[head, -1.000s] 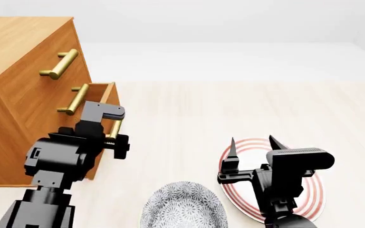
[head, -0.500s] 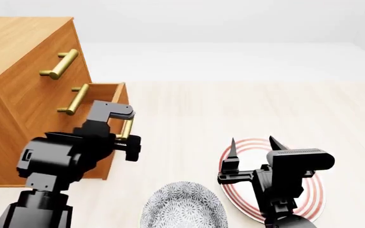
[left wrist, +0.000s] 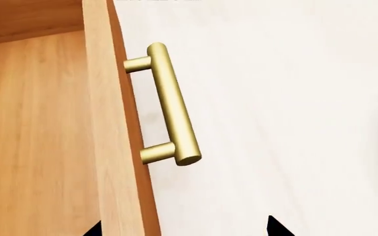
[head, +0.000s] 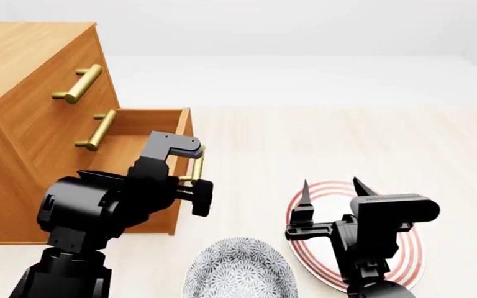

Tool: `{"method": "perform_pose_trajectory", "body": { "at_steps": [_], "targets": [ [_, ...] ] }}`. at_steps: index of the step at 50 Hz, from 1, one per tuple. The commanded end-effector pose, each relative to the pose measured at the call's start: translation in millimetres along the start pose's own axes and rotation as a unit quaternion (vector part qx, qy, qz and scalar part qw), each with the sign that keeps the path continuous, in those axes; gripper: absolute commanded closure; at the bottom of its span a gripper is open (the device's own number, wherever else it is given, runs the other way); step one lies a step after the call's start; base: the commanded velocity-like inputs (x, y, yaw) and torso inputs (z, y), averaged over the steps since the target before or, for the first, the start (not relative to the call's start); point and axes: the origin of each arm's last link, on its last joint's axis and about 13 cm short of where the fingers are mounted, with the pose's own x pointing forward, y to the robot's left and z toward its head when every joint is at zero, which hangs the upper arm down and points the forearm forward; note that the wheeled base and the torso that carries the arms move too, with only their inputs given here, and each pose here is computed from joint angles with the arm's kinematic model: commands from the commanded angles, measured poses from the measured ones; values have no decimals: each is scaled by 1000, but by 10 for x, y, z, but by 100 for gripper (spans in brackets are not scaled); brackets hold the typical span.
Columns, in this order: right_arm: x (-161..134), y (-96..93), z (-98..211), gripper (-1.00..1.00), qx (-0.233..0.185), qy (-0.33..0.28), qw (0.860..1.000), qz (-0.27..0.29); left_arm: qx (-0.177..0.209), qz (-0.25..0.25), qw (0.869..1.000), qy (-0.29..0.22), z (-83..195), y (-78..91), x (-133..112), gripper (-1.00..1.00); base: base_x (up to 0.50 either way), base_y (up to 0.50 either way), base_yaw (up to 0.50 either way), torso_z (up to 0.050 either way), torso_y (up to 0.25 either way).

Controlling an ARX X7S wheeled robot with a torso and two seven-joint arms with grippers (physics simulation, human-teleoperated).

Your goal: Open the bottom drawer of the cabinet.

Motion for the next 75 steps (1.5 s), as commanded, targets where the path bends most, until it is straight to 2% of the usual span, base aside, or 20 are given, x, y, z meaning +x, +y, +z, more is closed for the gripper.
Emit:
{"method": "perform_pose_trajectory", "body": {
  "at_steps": [1,8,17,20,21,23,25,28,29,30,34,39,43,45,47,55,57,66,71,75],
  "targets": [
    [-7,-14,-13,-100,2,0,1000,-2,14,-92,996,7,16,-325,27,-100,0,0,0,0,0],
    [-15,-20,-13,-100,3,0,1000,-3,16,-109,994,-10,40,-389,-28,-100,0,0,0,0,0],
    [-16,-20,-16,-100,3,0,1000,-3,19,-121,992,-24,38,-400,-64,-100,0,0,0,0,0],
    [-16,-19,-9,-100,3,0,1000,-3,16,-120,992,-42,56,-393,-104,-100,0,0,0,0,0],
    [-17,-20,-2,-100,3,-1,1000,-3,22,-116,990,-79,62,-395,-166,-100,0,0,0,0,0],
    [-21,-22,15,-100,3,-3,1000,-3,15,-126,986,-111,71,-405,-305,-100,0,0,0,0,0],
    [-32,-21,39,-100,3,-6,1000,-4,12,-95,982,-162,89,-407,-441,-100,0,0,0,0,5],
    [-33,-16,56,-100,1,-9,1000,-4,5,-32,971,-237,125,-390,-627,-100,0,0,0,0,0],
    [-34,-15,61,-100,2,-9,1000,-3,6,-28,968,-249,129,-390,-662,-100,0,0,0,0,0],
    [-31,-10,72,-100,1,-11,1000,-3,0,-21,960,-280,142,-392,-767,-100,0,0,0,0,0],
    [-41,-3,119,-100,-1,-19,1000,-2,-1,-24,941,-337,129,-407,-995,-100,0,0,0,0,0],
    [-52,10,204,-100,-14,-41,999,-4,3,-11,925,-380,39,-421,-1183,-100,0,0,0,0,0],
    [-87,40,377,-100,-37,-95,995,-3,11,1,909,-418,-60,-427,-1226,-100,0,0,0,0,0],
    [-128,53,528,-100,-50,-139,989,-4,12,2,892,-452,-120,-439,-1260,-100,0,0,0,0,0],
    [-147,46,662,-100,-60,-171,983,-14,25,27,877,-480,-167,-450,-1269,-100,0,0,0,0,0],
    [-173,74,1052,-100,-89,-240,967,-12,37,52,854,-516,-190,-476,-1357,-100,0,0,0,0,0],
    [-196,83,1107,-100,-92,-249,964,-12,36,52,851,-521,-174,-480,-1382,-100,0,0,0,0,0],
    [-274,91,1310,-100,-103,-286,953,-9,47,71,822,-563,-114,-514,-1531,-100,0,0,0,0,0],
    [-309,94,1375,-100,-105,-293,950,-7,50,70,815,-574,-101,-536,-1576,-100,0,0,0,0,0],
    [-321,96,1400,-100,-105,-296,949,-7,51,70,816,-572,-103,-534,-1577,-100,0,0,0,0,0]
  ]
}}
